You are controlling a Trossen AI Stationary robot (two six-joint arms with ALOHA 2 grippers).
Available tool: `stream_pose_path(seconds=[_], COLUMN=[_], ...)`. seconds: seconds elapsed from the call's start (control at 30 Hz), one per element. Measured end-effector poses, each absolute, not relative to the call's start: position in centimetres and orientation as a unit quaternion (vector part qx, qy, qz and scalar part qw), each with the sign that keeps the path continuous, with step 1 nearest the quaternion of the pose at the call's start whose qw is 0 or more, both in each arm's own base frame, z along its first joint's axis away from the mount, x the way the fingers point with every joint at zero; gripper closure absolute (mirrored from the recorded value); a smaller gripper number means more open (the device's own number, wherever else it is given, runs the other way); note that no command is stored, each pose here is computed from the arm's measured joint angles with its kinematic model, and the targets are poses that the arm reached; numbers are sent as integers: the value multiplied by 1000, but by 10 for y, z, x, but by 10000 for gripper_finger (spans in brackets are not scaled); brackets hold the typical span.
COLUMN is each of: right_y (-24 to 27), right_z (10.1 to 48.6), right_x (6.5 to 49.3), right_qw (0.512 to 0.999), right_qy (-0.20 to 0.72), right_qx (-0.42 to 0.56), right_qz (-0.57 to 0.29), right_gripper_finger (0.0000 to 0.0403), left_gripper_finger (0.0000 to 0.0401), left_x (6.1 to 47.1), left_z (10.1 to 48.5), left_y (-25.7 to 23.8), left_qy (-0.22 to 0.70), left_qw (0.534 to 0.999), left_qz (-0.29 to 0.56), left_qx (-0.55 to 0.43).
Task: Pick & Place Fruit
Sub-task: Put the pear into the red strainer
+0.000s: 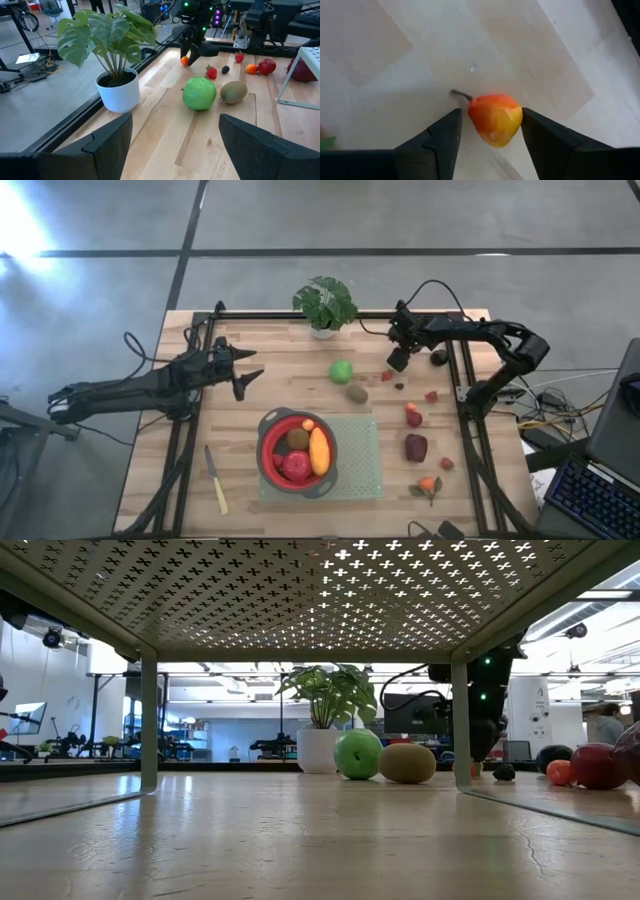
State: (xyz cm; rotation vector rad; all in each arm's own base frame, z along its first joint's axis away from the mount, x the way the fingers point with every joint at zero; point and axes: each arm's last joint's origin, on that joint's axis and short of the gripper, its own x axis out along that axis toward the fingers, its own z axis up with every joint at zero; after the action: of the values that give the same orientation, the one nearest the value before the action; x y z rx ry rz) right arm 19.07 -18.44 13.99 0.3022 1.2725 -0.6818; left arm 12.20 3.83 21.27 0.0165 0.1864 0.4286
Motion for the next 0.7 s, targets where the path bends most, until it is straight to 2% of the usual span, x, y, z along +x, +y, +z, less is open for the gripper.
stream_pose_path(seconds=[0.23, 0.7], right_y=[-183, -183], right_z=[137, 137], right_x=[192, 192], right_qw=[748, 746], right_qy=[581, 585], right_qx=[150, 149], right_qz=[-284, -281], right_gripper_finger=[216, 276], left_gripper_finger=[101, 101], left_x=[122, 122], left_z=[213, 213], left_y=[38, 38], left_qy=[92, 92], left_qw=[973, 973], left_qz=[212, 212], left_qx=[8, 8])
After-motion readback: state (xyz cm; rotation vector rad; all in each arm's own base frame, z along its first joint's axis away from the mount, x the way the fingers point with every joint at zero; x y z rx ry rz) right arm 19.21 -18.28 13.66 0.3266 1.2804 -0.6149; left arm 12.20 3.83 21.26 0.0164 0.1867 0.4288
